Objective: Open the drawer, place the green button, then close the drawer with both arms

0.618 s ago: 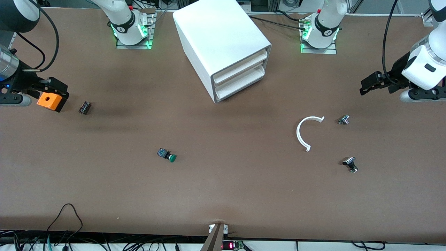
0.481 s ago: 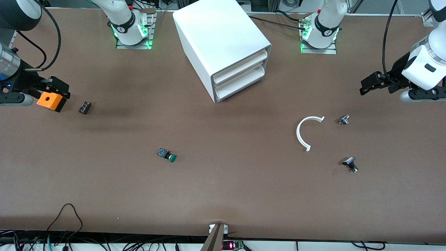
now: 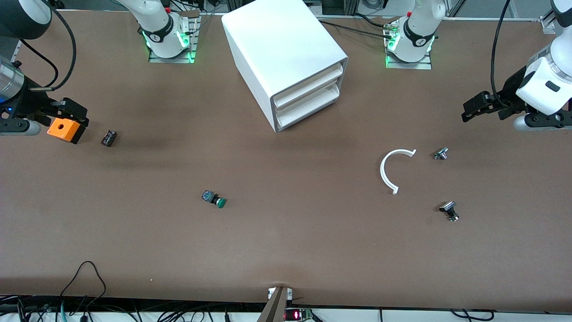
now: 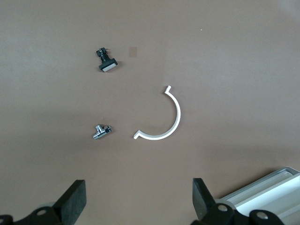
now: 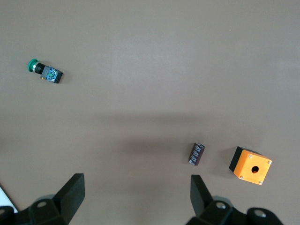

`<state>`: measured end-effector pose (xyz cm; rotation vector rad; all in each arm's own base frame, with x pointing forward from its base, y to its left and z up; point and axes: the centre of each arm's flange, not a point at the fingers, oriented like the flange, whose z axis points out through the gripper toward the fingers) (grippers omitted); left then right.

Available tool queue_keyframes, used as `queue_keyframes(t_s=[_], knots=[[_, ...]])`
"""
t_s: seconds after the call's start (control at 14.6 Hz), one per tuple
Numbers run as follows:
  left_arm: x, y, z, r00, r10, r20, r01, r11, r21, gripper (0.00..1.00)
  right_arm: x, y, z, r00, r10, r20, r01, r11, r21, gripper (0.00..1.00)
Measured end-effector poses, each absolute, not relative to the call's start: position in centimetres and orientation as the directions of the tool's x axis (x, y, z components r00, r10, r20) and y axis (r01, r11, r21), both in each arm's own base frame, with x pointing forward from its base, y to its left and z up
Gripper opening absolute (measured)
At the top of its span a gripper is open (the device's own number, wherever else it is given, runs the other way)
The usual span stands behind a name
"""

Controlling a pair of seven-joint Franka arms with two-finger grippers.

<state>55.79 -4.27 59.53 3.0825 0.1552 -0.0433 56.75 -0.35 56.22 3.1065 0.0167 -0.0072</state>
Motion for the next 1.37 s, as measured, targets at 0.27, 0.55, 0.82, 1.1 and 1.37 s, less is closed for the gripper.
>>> queue_keyframes(t_s=[0.27, 0.55, 0.82, 1.1, 1.37], knots=[[55.8, -4.6, 59.6, 0.995, 0.093, -0.030, 0.095, -0.994, 0.054, 1.00, 56.7, -0.3, 56.2, 1.000, 0.010, -0.006, 0.010, -0.999, 0.035, 1.00], [55.9, -5.0, 58.9, 0.995, 0.084, -0.054, 0.087, -0.995, 0.052, 1.00, 57.1, -0.3, 55.3, 1.000, 0.009, -0.021, 0.010, -0.999, 0.037, 1.00], [56.5, -6.0, 53.6, 0.973, 0.049, -0.225, 0.060, -0.997, 0.041, 1.00, 58.0, -0.2, 53.5, 0.999, 0.010, -0.036, 0.011, -0.999, 0.040, 1.00], [58.5, -5.9, 44.4, 0.922, -0.019, -0.386, 0.053, -0.983, 0.174, 1.00, 59.8, 0.5, 50.1, 0.998, 0.021, -0.051, 0.023, -0.999, 0.044, 1.00], [57.9, -9.7, 31.0, 0.833, -0.058, -0.551, 0.166, -0.923, 0.348, 1.00, 60.9, 2.8, 48.0, 0.997, 0.058, -0.054, 0.061, -0.997, 0.045, 1.00]])
